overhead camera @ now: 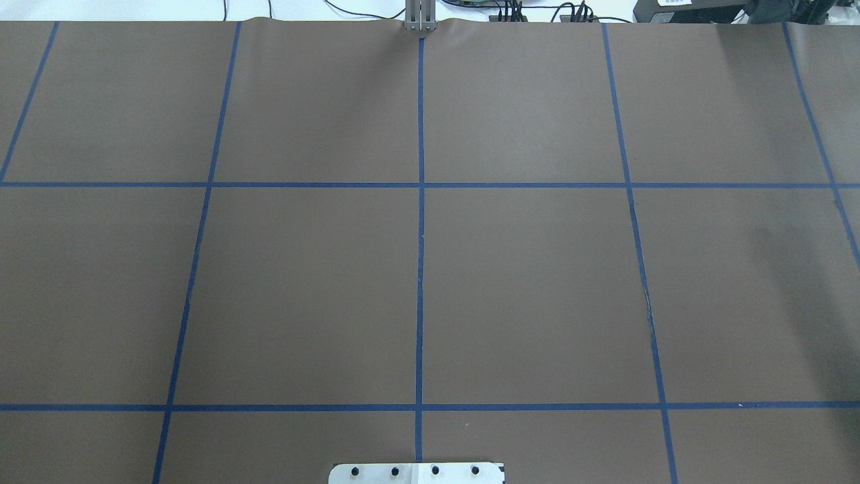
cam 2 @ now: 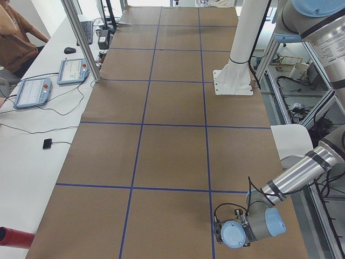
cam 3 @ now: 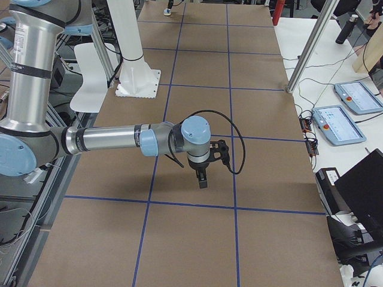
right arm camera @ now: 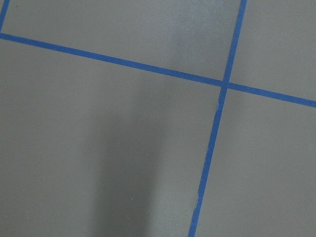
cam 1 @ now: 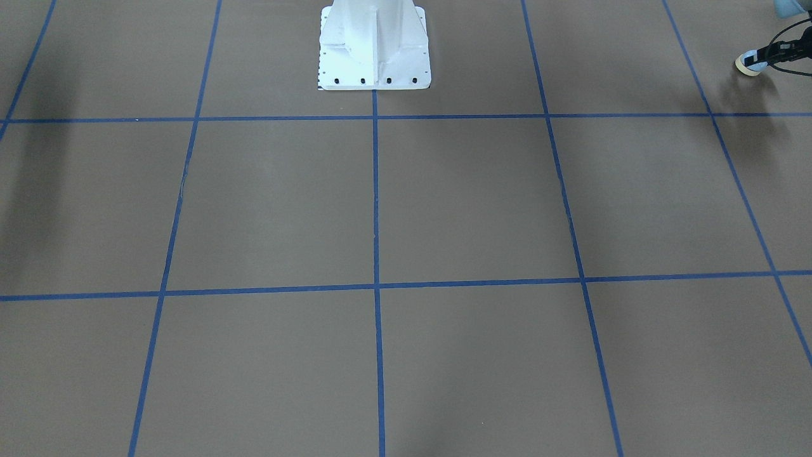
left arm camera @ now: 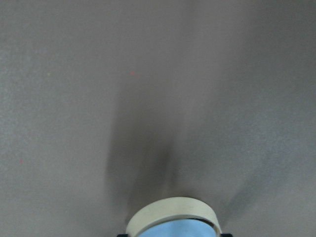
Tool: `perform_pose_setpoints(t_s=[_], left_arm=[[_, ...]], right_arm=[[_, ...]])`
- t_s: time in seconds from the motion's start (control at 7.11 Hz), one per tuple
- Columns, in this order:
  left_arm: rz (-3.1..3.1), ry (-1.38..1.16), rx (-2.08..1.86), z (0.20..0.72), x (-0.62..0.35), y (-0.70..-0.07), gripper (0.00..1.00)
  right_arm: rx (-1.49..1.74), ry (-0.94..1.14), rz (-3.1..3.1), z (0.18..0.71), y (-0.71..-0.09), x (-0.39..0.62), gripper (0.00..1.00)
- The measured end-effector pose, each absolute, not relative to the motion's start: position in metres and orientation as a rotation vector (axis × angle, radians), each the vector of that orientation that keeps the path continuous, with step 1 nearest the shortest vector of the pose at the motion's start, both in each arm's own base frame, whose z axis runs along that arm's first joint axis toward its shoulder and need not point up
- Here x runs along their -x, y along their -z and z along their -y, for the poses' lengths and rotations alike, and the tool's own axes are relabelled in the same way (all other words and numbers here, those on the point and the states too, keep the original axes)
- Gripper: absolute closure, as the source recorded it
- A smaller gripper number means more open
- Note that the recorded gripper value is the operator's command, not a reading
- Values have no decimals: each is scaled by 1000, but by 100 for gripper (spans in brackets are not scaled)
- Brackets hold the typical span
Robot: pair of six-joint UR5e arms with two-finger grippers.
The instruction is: Place and press bell with both arms
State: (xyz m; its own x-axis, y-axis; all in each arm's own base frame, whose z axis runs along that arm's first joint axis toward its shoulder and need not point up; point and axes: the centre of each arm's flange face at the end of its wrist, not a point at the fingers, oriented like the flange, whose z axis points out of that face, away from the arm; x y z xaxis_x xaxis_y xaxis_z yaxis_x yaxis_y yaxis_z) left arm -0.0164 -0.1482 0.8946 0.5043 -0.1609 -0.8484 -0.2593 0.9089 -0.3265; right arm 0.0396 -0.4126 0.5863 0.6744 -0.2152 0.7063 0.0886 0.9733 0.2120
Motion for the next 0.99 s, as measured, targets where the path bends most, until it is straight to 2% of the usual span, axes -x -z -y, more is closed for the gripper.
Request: perform_pose_setpoints(t_s=[0.28, 0.99], left_arm=[[-1105, -76, 420, 189, 2, -828, 60], [-1083, -13, 432, 348, -54, -587, 57]], right_arm=[[-156, 168, 818, 408, -590, -40, 0], [-144, 163, 815, 404, -596, -40, 0]])
